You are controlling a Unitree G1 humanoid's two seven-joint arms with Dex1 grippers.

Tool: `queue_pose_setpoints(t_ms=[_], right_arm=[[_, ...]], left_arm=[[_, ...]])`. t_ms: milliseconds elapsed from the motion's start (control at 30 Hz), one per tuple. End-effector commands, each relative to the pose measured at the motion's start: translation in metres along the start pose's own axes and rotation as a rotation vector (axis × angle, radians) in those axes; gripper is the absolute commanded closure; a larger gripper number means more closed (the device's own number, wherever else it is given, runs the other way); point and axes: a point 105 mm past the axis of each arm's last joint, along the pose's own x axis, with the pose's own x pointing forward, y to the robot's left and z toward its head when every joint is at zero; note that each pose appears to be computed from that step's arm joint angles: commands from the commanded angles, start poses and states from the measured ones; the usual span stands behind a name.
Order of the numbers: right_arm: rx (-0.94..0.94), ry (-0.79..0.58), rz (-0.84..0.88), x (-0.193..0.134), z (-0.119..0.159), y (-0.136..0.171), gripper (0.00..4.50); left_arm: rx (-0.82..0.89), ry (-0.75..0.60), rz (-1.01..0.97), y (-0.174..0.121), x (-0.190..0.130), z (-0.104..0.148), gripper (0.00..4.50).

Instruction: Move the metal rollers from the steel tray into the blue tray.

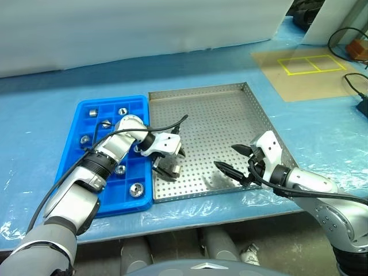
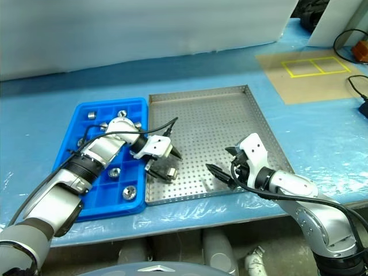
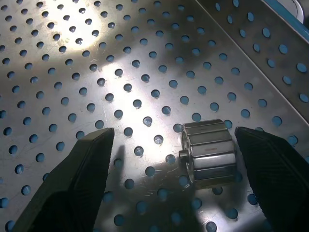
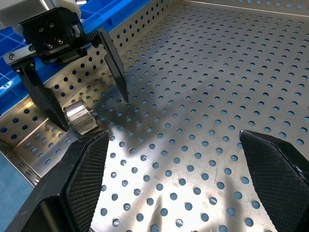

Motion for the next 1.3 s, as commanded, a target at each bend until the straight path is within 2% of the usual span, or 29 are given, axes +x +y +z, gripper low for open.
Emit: queue_pose_setpoints(t_ms=[33,133,233,300,400,467,500,633,700,1033,1167,1300], right_arm=[[-0.039,-0.041,-0.013,-0.004,0.011,0.002,0.06],[-0.039,-0.043,-0.019,-0.004,0.011,0.001,0.06],[-0.035,-0.040,-0.026,-0.004,0.010,0.000,0.06],[-0.034,-0.038,-0.029,-0.004,0.009,0.001,0.06],[-0.033,-0.038,-0.029,-0.004,0.009,0.001,0.06],[-0.034,-0.038,-0.030,-0.004,0.009,0.001,0.06],[-0.034,-0.039,-0.030,-0.003,0.009,0.001,0.06],[-0.038,-0.040,-0.033,-0.003,0.010,-0.001,0.06],[-0.040,-0.042,-0.034,-0.002,0.010,-0.003,0.06],[-0.042,-0.047,0.001,0.004,0.012,0.000,0.06],[-0.042,-0.043,0.004,0.006,0.011,0.000,0.06],[-0.044,-0.045,0.014,0.009,0.010,0.001,0.06]], left_arm=[[-0.004,0.024,-0.026,-0.005,0.003,-0.007,0.23],[-0.001,0.027,-0.051,-0.008,0.004,-0.007,0.81],[-0.008,0.040,-0.060,-0.010,0.006,-0.008,1.82],[-0.009,0.043,-0.075,-0.012,0.006,-0.007,1.82],[-0.003,0.050,-0.077,-0.012,0.006,-0.007,2.39],[-0.004,0.049,-0.061,-0.010,0.005,-0.006,3.06],[-0.008,0.045,-0.055,-0.009,0.005,-0.005,3.21],[-0.007,0.043,-0.077,-0.011,0.003,-0.003,3.26],[-0.010,0.044,-0.061,-0.009,0.001,-0.003,3.71],[-0.042,0.039,-0.040,-0.013,-0.007,-0.003,3.71],[-0.029,0.006,0.018,-0.004,-0.014,0.005,3.71],[0.004,-0.096,0.089,0.010,-0.031,0.028,3.71]])
